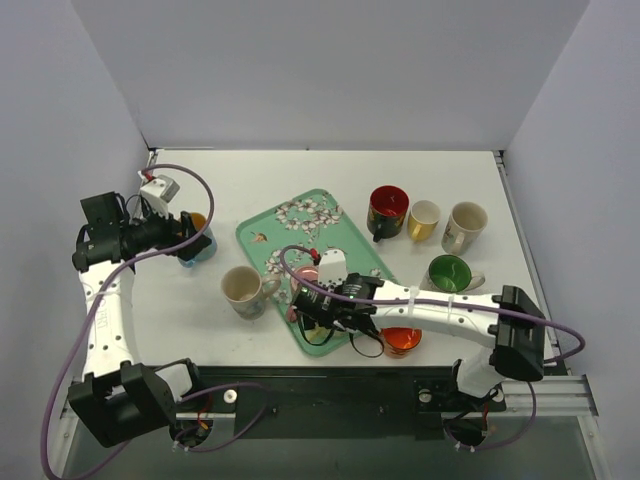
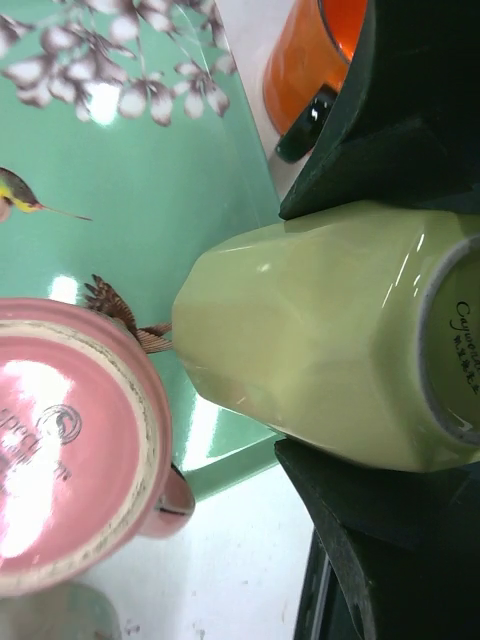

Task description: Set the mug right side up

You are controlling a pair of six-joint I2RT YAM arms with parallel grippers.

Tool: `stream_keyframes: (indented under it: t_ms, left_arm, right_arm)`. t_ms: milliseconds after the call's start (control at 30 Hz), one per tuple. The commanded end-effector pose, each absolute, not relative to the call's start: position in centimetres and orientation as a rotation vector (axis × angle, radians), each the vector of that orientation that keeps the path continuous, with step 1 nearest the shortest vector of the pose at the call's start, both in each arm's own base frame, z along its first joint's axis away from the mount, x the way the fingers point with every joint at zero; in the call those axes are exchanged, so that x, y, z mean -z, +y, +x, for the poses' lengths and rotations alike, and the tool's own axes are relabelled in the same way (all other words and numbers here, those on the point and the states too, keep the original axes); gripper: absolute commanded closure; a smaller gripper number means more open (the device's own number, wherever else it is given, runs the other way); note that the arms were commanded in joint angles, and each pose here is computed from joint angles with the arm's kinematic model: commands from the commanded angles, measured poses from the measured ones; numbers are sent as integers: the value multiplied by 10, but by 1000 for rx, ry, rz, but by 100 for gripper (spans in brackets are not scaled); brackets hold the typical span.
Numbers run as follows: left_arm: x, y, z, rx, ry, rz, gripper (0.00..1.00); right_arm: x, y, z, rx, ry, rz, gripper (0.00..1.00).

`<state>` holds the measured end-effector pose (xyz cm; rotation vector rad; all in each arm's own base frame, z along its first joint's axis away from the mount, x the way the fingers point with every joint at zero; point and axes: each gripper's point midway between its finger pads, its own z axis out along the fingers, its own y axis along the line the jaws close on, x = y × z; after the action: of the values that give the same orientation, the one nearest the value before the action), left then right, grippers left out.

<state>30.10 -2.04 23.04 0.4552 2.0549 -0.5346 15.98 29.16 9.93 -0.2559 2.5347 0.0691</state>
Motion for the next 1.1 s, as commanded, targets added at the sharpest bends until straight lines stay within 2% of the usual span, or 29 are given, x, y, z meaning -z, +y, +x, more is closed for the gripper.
stream_keyframes:
  t_ms: [0,167,367,500,567,600,633,700,1067]
  left_arm:
    - [-260,-41,287,612,2008,501,6]
    - [-281,-60,274,737,1990,504,6]
    - [-347,-98,264,990,1889,424,6]
    - [-389,-114,267,1257,1854,176,6]
    - [-404,-124,265,1476,1875,-32,6]
    - [-413,-127,267,1496,1833,-10,7]
    - [-412,-133,266,1610,1866,-124,7]
    - [-423,-138,270,1668,1830,-192,7]
    - [-457,-135,288,1816,1693,-417,8]
  right_arm:
    - [-150,277,176,-66,2388,-272,100]
    - [-202,266,178,-148,2272,-288,100]
    - [-321,233,218,-73,1906,-173,100]
    - [-391,218,240,32,1690,-54,100]
    - [-416,222,247,11,1613,15,100]
    - [-432,227,250,-56,1566,108,100]
    - [-436,229,252,-32,1552,89,100]
    - [-458,241,257,-120,1476,177,100]
    - [-498,316,283,-271,1330,228,100]
